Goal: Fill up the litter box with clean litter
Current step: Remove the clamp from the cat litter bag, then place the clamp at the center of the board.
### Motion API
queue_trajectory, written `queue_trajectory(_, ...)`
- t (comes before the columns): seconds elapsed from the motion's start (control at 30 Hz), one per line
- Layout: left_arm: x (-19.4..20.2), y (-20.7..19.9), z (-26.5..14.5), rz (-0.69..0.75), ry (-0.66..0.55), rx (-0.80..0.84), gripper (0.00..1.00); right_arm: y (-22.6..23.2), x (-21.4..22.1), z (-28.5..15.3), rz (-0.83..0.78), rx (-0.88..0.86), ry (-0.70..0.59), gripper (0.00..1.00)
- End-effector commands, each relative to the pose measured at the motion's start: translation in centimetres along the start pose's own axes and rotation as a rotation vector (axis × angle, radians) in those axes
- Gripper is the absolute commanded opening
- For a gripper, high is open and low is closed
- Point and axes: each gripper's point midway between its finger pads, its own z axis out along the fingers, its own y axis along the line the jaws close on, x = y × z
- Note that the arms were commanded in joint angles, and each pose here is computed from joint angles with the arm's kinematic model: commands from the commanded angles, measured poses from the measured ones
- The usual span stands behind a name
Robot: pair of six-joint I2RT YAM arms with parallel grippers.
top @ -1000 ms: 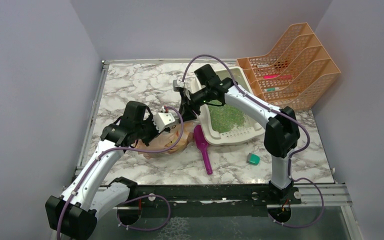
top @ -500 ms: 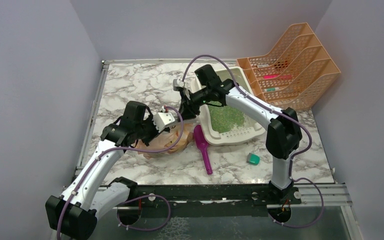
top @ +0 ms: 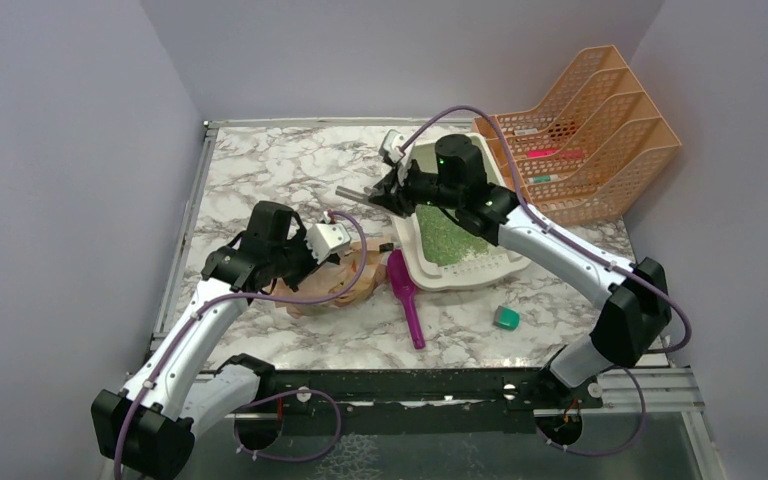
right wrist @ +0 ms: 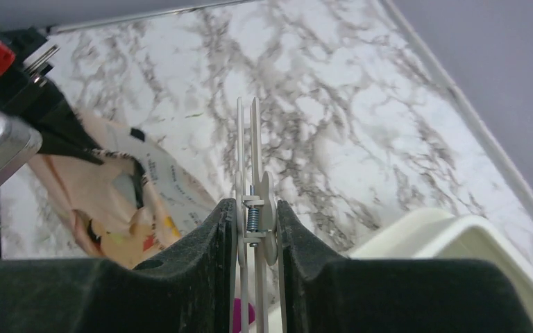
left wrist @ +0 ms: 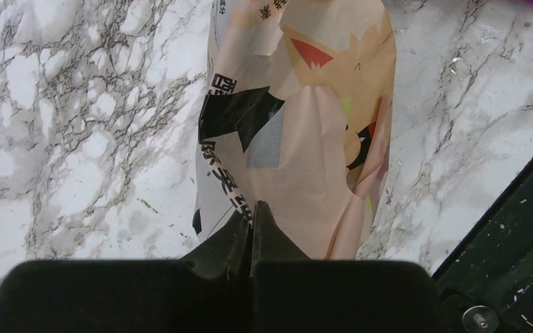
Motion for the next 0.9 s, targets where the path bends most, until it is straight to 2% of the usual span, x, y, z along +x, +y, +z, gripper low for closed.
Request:
queue_trajectory(0.0, -0.2, 0.0, -0.9, -0.020, 0.016, 0.003, 0.00, -4.0, -2.6, -2.5, 0.050, 0.269, -0.074, 0.01)
queue_trajectory(0.07, -0.5, 0.1, -0.9, -0.030, 0.009, -0.001, 0.01, -4.7, -2.2, -3.9, 0.092, 0.356, -0.068, 0.01)
queue_trajectory(0.1, -0.6, 0.1, -1.0, -0.037, 0.003, -0.004, 0.07, -5.0, -2.1, -4.8, 0.111, 0.396, -0.069, 0.01)
queue_trajectory(0.2, -1.6, 0.1, -1.2, -0.055, -0.029, 0.005, 0.33, -4.3, -1.7, -7.3, 0.167, 0.451, -0.078, 0.01)
queue_trajectory(0.33, -2.7, 0.4, -1.4, -0.055, -0.058, 0.007, 0.46, -0.9, 0.4, -8.6, 0.254, 0.356, -0.027, 0.01)
queue_trajectory(0.57, -4.6, 1.0, -1.8, -0.078, -0.128, -0.019, 0.61, 5.9, 4.8, -11.0, 0.448, 0.178, 0.037, 0.01)
queue_trajectory(0.63, -5.2, 1.2, -1.9, -0.071, -0.159, -0.031, 0.96, 7.9, 5.5, -11.6, 0.482, 0.115, 0.019, 0.01)
queue_trajectory(0.73, -5.9, 1.5, -2.1, -0.070, -0.187, -0.043, 0.99, 11.0, 6.8, -12.1, 0.531, -0.005, 0.020, 0.01)
queue_trajectory(0.87, -6.6, 2.5, -2.6, -0.098, -0.207, -0.097, 0.99, 15.4, 9.1, -12.3, 0.607, -0.220, 0.081, 0.01)
